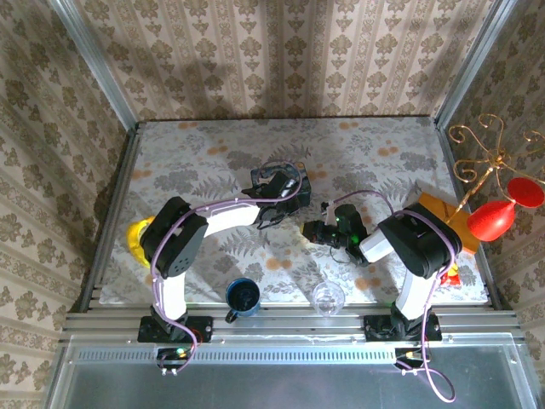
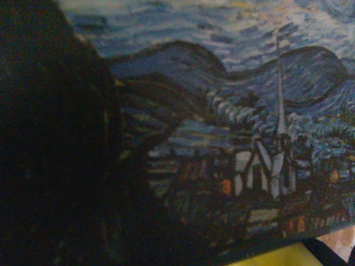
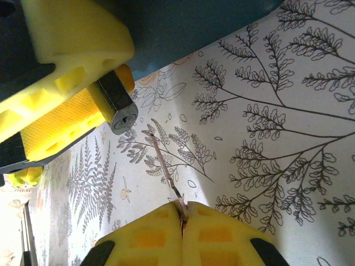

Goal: Unlock a padlock with a key

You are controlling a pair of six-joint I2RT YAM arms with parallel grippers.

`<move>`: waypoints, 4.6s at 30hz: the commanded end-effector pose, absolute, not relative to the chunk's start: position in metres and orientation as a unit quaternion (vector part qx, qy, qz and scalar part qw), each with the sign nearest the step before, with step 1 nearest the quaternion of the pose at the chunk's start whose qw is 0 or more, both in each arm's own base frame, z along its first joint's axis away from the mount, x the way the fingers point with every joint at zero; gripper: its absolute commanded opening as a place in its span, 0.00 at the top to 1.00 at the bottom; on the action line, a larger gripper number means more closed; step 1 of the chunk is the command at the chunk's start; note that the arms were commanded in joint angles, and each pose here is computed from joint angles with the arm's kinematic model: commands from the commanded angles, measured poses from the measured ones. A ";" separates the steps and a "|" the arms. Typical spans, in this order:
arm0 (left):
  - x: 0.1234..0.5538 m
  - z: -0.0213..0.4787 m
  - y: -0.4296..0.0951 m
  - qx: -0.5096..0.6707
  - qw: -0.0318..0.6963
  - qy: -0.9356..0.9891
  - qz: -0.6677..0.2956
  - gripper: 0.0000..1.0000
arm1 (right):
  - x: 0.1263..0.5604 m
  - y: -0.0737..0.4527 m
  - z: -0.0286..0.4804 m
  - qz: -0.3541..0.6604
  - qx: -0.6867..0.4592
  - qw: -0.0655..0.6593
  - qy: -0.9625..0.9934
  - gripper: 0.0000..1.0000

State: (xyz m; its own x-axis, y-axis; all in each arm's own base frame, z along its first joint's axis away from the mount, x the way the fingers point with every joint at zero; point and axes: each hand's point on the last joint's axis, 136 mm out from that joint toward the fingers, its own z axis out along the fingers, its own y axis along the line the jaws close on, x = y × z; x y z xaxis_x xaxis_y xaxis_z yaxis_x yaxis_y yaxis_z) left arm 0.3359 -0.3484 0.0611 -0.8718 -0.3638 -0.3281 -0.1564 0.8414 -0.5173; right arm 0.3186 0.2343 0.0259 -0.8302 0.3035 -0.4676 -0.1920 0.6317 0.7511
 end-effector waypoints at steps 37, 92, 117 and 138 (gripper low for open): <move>0.335 0.058 -0.367 -0.151 0.189 0.930 -0.278 0.98 | 0.330 0.230 0.017 0.406 0.045 0.308 0.859 1.00; 0.337 0.077 -0.363 -0.202 0.169 0.903 -0.339 1.00 | 0.317 0.212 0.060 0.441 -0.003 0.331 0.834 1.00; 0.339 0.081 -0.367 -0.211 0.166 0.895 -0.358 1.00 | 0.325 0.224 0.051 0.469 -0.004 0.309 0.827 1.00; 0.339 0.076 -0.373 -0.209 0.157 0.894 -0.363 1.00 | 0.329 0.235 0.049 0.473 -0.014 0.302 0.828 1.00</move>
State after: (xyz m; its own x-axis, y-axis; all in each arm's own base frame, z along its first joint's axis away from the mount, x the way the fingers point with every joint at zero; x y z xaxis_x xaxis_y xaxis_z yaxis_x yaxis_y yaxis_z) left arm 0.3333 -0.3659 0.0618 -0.8713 -0.4703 -0.1404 -0.2658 0.6927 -0.6704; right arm 0.3245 0.2275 0.0412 -0.8244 0.2680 -0.4985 -0.2791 0.5737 0.7701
